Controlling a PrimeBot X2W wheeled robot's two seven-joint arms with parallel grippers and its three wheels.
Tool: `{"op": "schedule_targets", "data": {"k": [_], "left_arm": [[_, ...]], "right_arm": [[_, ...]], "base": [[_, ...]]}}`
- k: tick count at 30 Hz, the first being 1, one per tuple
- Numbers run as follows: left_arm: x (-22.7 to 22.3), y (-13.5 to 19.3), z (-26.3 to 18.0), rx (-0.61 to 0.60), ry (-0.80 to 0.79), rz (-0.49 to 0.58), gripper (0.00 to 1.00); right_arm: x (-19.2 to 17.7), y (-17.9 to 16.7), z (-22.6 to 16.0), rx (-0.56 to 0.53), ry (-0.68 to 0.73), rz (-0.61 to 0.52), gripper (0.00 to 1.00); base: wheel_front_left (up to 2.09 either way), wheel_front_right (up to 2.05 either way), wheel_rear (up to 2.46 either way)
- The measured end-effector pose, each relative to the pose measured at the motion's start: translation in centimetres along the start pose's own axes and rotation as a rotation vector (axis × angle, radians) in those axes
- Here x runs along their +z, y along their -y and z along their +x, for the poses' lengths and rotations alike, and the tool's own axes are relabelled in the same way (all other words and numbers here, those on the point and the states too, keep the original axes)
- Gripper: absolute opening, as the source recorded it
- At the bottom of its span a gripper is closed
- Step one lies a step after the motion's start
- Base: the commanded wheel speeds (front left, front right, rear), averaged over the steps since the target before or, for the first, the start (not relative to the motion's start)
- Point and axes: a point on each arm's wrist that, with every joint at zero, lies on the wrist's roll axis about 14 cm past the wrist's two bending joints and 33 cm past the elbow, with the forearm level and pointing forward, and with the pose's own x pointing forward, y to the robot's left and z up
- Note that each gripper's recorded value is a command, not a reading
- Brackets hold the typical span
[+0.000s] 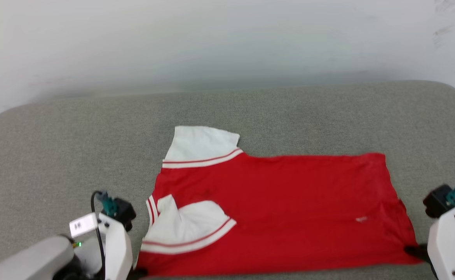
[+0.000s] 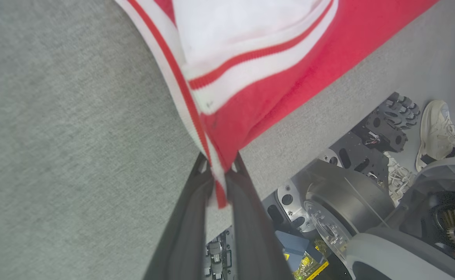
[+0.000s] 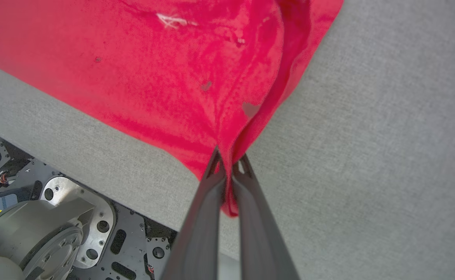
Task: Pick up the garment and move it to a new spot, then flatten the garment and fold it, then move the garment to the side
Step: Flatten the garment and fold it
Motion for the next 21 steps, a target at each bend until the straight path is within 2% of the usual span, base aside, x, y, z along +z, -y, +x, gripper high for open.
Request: {"op": "schedule_targets", "data": {"k": [5,10,11,15,21], "left_arm": [[-3.4,1.1,0.8,-0.025,-0.067,-0.039,0.00],[-4.8,1.3,2.0,-0.042,-0.092,-0.105,0.00],[-4.9,0.8,2.4,-0.026,-0.089,-0.111,1.00],[-4.1,0.4,2.0,-0.009,-0.047,-0.091,1.00],[-0.1,-0.9,-1.3,0.051,0.111,-0.023,1.00]], "right_arm": [[-3.1,-0.3,-0.4,0.018,-0.063,0.028,0.00],[-4.6,0.1,0.4,0.004,-0.105,0.027,0.00],[-4.7,-0.6,1.3,0.021,-0.098,0.053,1.00],[-2.8,-0.4,1.1,0.011,-0.010,0.053,1.00],[4.0,0.8,-1.5,-0.044,0.317,-0.006,1.00]], "base": [[0.00,0.00,0.00],[0.00,0.00,0.00],[0.00,0.00,0.00],[0.00,0.00,0.00],[0.00,0.00,0.00]]}}
